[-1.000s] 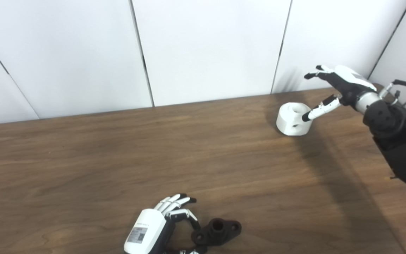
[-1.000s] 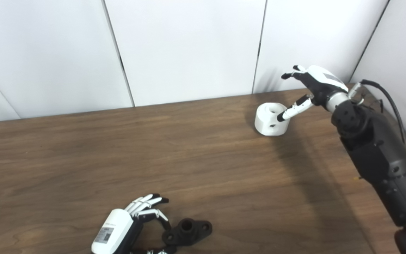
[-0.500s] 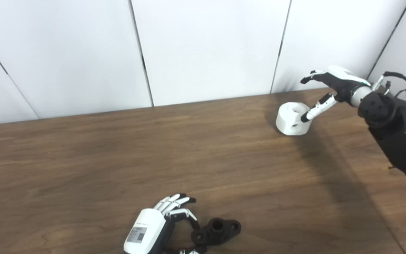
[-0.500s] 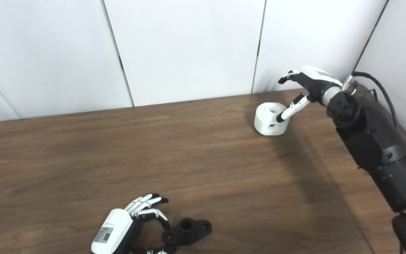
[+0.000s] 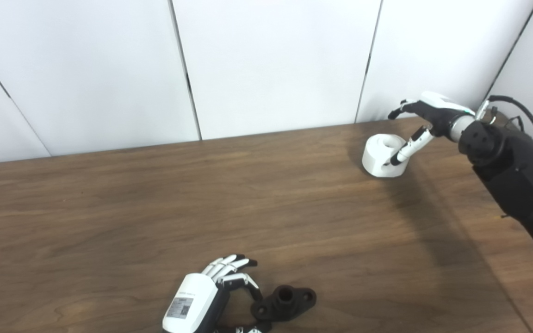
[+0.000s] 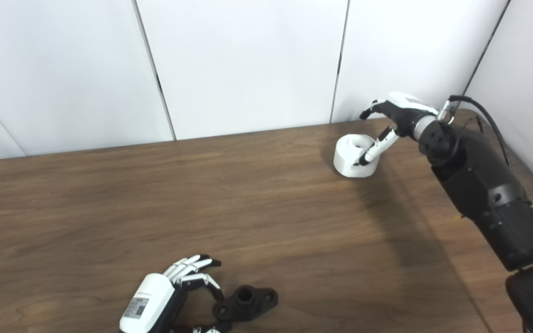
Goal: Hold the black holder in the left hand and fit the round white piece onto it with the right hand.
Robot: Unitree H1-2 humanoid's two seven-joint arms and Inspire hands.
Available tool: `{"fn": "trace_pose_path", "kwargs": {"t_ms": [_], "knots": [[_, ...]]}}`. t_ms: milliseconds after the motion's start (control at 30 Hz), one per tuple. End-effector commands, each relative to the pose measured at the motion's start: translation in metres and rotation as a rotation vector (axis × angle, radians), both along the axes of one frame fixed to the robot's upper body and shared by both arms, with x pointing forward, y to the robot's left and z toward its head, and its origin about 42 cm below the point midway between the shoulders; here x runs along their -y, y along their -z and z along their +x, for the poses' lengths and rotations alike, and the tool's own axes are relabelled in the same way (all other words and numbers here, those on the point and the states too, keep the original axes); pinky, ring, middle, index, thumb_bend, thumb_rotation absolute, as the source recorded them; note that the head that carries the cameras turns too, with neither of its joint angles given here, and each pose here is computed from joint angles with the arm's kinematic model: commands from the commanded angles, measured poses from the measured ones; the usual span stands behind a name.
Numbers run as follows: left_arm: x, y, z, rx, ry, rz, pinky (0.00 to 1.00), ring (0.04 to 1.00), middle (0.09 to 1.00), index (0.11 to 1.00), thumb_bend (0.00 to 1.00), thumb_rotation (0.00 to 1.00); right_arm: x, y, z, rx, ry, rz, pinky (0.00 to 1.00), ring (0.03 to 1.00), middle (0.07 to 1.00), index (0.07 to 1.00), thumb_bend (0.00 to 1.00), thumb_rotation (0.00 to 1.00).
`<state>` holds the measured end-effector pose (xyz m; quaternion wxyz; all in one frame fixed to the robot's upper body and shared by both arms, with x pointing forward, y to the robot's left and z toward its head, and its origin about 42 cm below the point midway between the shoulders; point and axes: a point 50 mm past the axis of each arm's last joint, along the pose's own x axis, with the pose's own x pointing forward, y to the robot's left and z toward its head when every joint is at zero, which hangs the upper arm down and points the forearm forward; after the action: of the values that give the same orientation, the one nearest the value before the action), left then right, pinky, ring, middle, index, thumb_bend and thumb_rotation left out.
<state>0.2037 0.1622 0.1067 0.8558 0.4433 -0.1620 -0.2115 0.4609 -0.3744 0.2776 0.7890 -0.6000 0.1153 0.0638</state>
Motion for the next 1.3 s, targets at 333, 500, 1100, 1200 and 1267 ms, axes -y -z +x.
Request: {"fn": "trace_pose_path", "kwargs": {"t_ms": [333,500,1100,1200,1267], "knots": [[-0.0027,0.0129,-0.0043,-0.065,-0.024,0.057,0.86,0.875,0.822,0.489,0.51,0.04,-0.0055,-0.0455,0.01,0.046,-0.055,-0.073,1.0,1.0,0.983,0.782,0.98,0.29],[-0.003,0.0119,-0.0038,-0.064,-0.027,0.055,0.85,0.872,0.822,0.488,0.51,0.04,-0.0067,-0.0449,0.01,0.038,-0.06,-0.076,1.0,1.0,0.982,0.774,0.98,0.29],[-0.0031,0.0114,-0.0036,-0.061,-0.03,0.052,0.84,0.862,0.817,0.488,0.51,0.04,-0.0043,-0.0409,0.0088,0.05,-0.064,-0.075,1.0,1.0,0.972,0.717,0.89,0.26],[-0.0033,0.0116,-0.0038,-0.063,-0.032,0.053,0.85,0.867,0.819,0.488,0.51,0.04,-0.0043,-0.0406,0.0087,0.047,-0.062,-0.073,1.0,1.0,0.974,0.713,0.87,0.25],[-0.0034,0.0114,-0.0039,-0.064,-0.031,0.053,0.85,0.869,0.82,0.488,0.51,0.04,-0.0045,-0.0405,0.0088,0.047,-0.06,-0.069,1.0,1.0,0.975,0.708,0.87,0.24]]}}
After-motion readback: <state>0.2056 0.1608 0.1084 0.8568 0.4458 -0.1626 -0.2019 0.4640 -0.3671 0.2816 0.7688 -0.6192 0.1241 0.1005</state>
